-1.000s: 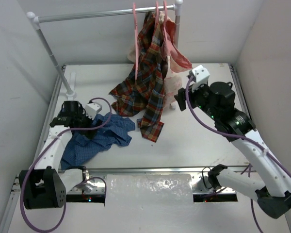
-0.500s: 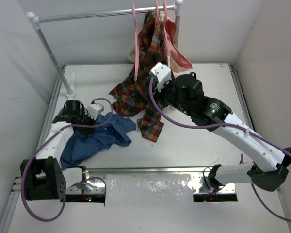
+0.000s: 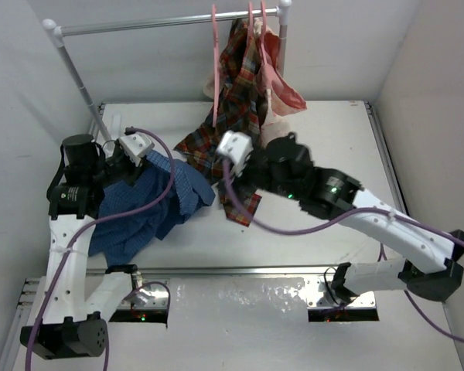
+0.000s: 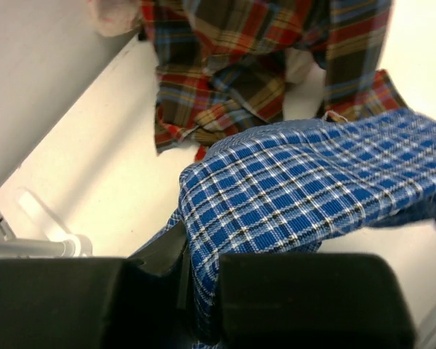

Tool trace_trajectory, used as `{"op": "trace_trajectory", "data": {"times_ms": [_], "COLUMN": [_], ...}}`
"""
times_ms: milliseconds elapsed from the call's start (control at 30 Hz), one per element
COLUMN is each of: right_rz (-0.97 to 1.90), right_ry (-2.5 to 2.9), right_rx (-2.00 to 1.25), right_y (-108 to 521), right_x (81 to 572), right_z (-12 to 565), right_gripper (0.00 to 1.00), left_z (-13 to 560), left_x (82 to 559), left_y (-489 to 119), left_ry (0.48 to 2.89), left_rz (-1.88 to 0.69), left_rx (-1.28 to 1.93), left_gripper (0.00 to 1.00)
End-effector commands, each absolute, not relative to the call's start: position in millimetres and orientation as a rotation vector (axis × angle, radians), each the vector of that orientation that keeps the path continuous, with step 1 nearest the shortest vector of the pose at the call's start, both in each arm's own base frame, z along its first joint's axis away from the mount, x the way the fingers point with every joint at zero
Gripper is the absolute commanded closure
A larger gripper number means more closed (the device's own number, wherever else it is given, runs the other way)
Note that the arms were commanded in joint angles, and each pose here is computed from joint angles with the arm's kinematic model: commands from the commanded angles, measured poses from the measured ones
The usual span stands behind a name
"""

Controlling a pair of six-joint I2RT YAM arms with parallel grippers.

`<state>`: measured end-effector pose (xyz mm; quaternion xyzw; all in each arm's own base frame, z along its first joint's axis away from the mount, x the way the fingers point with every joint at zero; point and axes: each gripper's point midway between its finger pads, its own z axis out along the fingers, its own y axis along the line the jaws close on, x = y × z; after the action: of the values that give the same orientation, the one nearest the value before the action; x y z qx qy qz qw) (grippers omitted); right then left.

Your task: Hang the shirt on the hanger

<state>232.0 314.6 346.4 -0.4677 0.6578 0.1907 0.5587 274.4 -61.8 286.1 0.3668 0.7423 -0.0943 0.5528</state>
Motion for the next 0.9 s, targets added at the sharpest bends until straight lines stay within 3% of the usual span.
{"op": "trace_trajectory", "data": {"times_ms": [0, 200, 567, 733, 800, 833, 867], "right_rz": [0.404, 0.376, 0.611, 0.448, 0.392, 0.388, 0.39], "right_ry": [1.454, 1.527, 1.609, 1.675, 1.71, 1.73, 1.743], "right_rx": [-1.346, -1.237, -0.926, -0.781, -0.741, -0.708, -0.696], "right_y": [360.7, 387.2, 455.3, 457.5, 453.0, 447.7, 444.3], "right_x": [193.5, 197.9, 214.6, 250.8, 265.7, 274.0, 277.7], "right_z": [327.4, 285.3, 233.5, 209.8, 198.5, 194.8, 191.8], "right_gripper": [0.17, 0.05, 0.07, 0.08, 0.26, 0.54, 0.68], "left_z": [288.6, 271.2, 231.2, 216.0, 213.0, 211.4, 209.5], "left_x": [258.8, 267.9, 270.4, 267.0, 264.4, 262.0, 261.0], "left_y": [-75.3, -52.4, -44.2, -45.5, -45.1, -44.6, -42.3], "left_ry": [1.736, 1.861, 2.002, 2.027, 2.028, 2.031, 2.039], "left_rz": [-0.315, -0.214, -0.238, -0.26, -0.253, -0.246, -0.231], "left_rx": [0.957, 0.814, 0.711, 0.733, 0.754, 0.772, 0.78], "left_gripper": [0.95, 0.94, 0.92, 0.9, 0.86, 0.84, 0.8]}}
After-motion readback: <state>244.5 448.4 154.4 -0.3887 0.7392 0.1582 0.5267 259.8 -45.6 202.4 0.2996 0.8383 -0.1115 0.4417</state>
